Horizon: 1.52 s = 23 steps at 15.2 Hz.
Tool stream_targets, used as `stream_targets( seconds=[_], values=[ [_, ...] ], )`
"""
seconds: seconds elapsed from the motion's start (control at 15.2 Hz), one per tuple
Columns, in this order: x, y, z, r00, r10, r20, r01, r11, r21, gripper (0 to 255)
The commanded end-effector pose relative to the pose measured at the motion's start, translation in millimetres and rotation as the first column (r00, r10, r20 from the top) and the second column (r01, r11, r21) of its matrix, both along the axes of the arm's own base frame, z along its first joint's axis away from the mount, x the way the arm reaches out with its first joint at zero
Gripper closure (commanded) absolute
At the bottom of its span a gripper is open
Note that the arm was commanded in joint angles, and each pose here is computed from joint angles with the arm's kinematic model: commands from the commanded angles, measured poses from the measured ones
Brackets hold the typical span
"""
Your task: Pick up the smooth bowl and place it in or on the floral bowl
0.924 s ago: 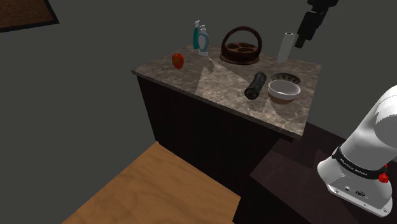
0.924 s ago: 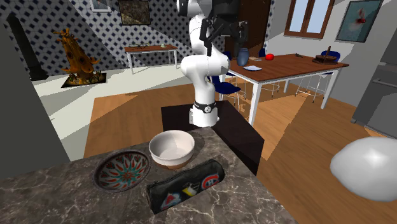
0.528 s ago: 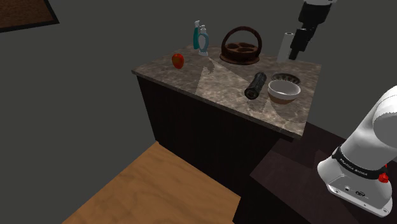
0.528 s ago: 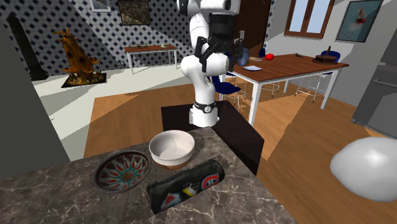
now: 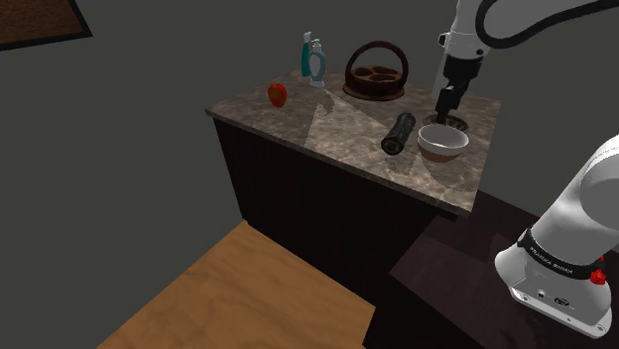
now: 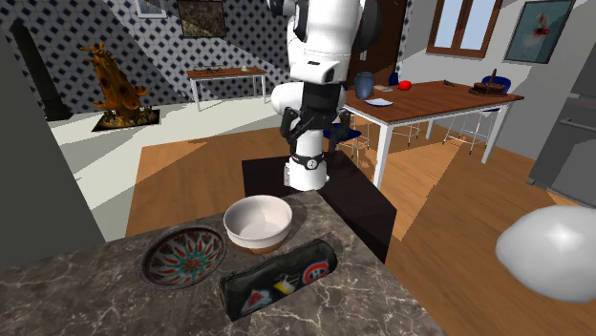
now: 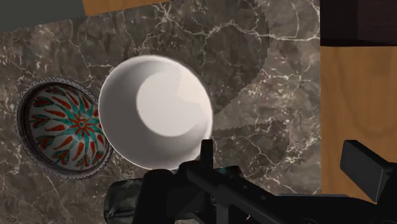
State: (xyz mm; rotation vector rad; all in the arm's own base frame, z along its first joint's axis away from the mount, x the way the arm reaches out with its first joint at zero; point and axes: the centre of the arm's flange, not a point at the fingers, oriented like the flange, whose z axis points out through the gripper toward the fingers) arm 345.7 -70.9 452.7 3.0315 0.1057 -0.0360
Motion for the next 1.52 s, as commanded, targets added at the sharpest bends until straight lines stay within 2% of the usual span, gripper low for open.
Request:
stream_targets(
  seconds=[0.0,0.53,1.06,1.45],
  values=[
    [6,-11,-23,1.0,0.005,-0.014,-0.005,1.0,-0.011,0],
    [27,-48,-120,0.997,0.021,-0.077,-0.025,0.998,-0.052,0],
    [24,-56,-164,0.997,0.022,-0.081,-0.026,0.998,-0.054,0],
    [24,-56,-164,0.997,0.022,-0.081,-0.026,0.998,-0.054,0]
  ],
)
